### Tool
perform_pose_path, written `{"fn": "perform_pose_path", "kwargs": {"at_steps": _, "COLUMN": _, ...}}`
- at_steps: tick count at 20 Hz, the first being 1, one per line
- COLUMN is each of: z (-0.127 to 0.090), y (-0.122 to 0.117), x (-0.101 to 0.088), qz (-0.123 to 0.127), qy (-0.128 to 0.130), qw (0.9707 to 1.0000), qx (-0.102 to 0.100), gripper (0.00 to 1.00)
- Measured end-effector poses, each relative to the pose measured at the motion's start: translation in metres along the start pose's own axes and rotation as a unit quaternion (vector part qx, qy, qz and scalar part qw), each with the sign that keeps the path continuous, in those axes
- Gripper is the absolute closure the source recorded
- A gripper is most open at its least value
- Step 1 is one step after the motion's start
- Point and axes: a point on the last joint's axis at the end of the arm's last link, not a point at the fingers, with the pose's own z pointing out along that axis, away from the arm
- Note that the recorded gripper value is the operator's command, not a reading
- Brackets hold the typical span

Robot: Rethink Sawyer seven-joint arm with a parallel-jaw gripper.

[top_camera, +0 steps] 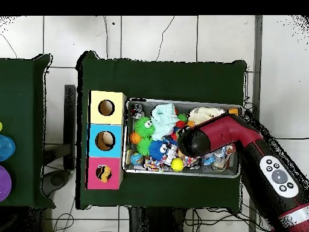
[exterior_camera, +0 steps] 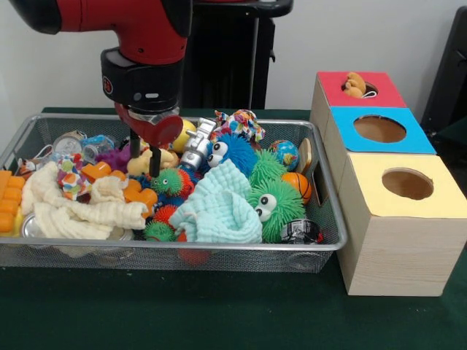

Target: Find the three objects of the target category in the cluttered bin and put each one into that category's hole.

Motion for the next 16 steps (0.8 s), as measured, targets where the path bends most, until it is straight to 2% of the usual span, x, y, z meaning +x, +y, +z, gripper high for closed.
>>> {"fn": "perform_pose_path", "kwargs": {"at_steps": 16, "z": 0.010, "y": 0.015, "x": -0.004, "qz": 0.000, "qy": 0.004, "qw": 0.9996, "qx": -0.029, "gripper": 0.00}}
